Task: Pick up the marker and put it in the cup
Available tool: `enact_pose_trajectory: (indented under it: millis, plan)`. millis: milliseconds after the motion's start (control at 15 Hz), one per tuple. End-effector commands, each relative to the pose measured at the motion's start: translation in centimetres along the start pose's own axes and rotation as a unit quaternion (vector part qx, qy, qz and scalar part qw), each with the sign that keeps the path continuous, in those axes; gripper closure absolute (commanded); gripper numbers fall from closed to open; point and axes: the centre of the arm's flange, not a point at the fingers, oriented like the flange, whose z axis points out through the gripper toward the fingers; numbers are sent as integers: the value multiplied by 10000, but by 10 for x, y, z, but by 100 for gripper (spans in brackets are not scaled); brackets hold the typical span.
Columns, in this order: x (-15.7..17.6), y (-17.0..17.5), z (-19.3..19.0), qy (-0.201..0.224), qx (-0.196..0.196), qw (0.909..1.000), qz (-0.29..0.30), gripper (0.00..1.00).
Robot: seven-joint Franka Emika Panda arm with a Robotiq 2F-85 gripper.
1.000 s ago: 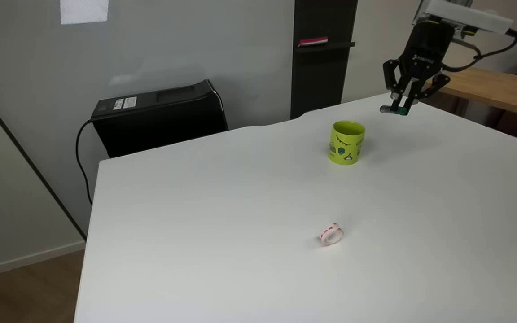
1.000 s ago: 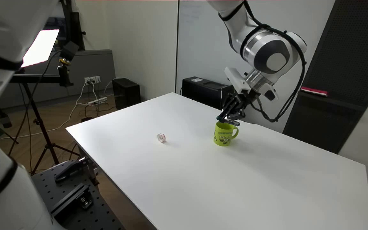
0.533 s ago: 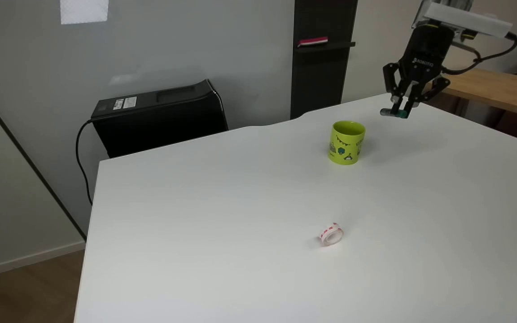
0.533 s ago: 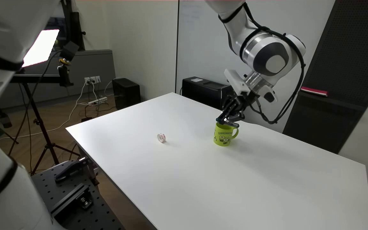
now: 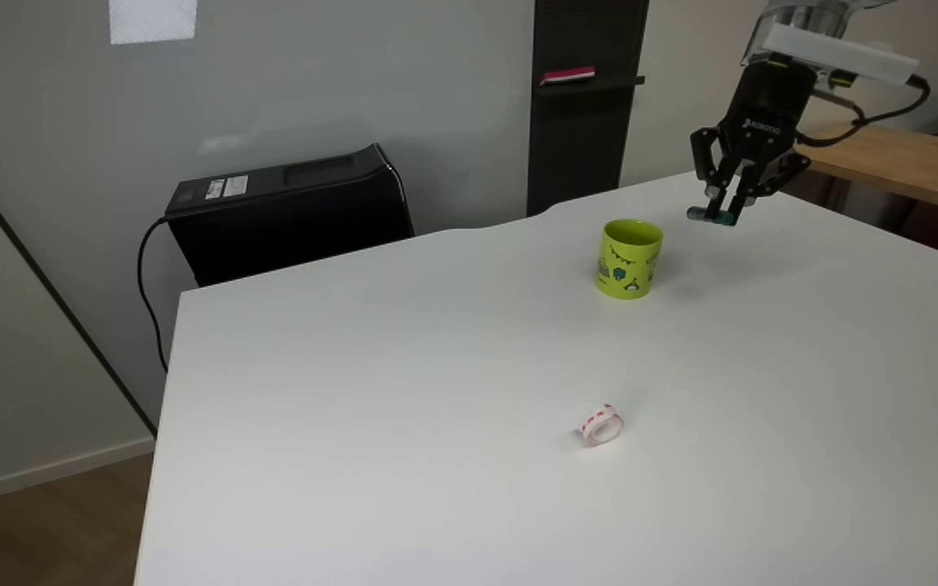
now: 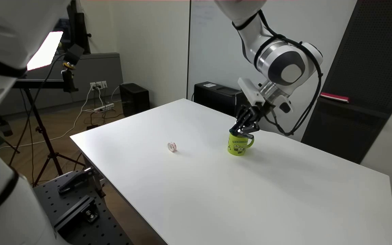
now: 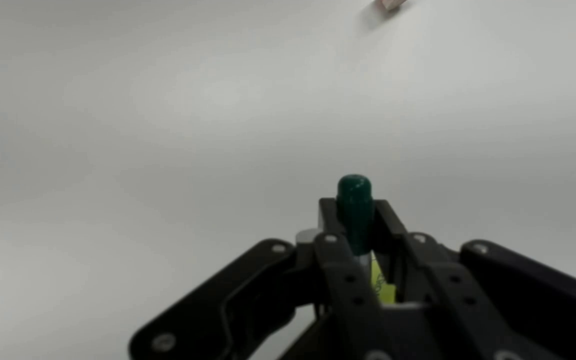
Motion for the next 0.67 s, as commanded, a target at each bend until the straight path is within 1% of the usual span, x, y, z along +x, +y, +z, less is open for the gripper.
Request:
enact_pose_trajectory:
  millis: [0,267,600]
  plan:
    - [19,-24,-7,18,-54,9999,-160,97]
    - [40,-47,0,-142,19,9993,-339,97]
    - [60,-66,18,-328,54,9983,-470,97]
